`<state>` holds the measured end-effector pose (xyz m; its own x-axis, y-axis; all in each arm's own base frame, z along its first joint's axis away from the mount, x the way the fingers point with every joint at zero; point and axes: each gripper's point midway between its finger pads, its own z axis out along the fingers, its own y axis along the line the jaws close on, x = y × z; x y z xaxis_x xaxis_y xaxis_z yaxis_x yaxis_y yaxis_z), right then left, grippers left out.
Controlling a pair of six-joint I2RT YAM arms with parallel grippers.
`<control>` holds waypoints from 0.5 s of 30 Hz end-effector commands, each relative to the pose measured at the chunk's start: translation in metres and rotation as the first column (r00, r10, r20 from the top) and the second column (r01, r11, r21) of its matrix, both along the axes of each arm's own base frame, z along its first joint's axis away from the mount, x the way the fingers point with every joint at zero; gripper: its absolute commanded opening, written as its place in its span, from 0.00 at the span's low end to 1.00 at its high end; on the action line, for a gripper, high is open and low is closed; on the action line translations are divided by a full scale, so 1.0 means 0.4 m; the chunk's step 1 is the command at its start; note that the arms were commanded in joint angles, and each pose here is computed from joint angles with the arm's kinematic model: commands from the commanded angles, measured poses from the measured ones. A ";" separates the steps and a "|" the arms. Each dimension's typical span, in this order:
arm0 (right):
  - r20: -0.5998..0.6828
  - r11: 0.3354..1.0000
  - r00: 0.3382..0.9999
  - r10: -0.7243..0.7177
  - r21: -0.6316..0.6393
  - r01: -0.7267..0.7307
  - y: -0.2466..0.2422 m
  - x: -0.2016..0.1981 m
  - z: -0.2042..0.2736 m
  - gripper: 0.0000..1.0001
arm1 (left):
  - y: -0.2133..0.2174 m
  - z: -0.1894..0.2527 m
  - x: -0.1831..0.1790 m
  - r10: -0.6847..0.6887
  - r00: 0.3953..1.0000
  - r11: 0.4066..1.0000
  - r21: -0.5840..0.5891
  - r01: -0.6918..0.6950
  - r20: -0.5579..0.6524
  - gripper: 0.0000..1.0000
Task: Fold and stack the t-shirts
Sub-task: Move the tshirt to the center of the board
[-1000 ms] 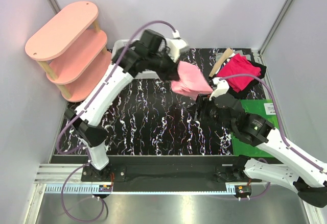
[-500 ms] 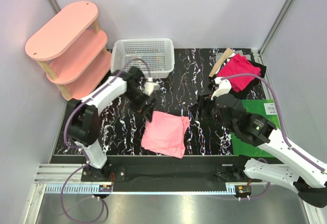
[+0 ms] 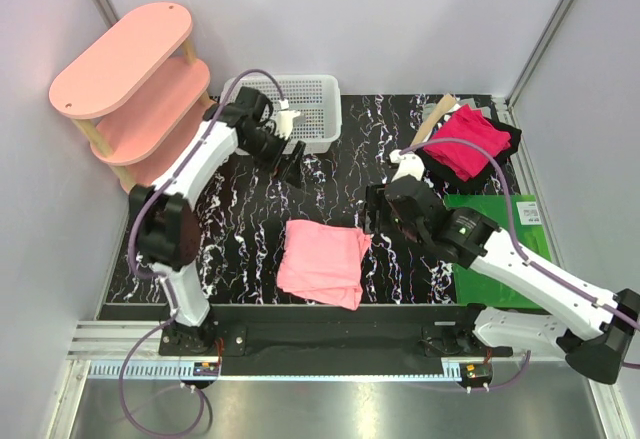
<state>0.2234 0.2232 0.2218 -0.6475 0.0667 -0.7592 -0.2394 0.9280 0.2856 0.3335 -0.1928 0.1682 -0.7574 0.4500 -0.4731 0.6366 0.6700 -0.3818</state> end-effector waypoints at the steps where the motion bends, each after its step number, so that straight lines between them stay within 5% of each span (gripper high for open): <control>1: 0.071 0.993 0.997 -0.023 0.118 0.015 0.001 -0.003 0.104 0.71 | -0.034 -0.061 0.104 0.013 0.999 1.000 -0.005 -0.014 -0.040 0.95; 15: -0.043 0.995 0.997 -0.071 0.071 0.074 -0.034 -0.038 -0.010 0.72 | 0.027 -0.081 0.372 0.178 0.981 0.980 0.073 -0.184 0.080 0.95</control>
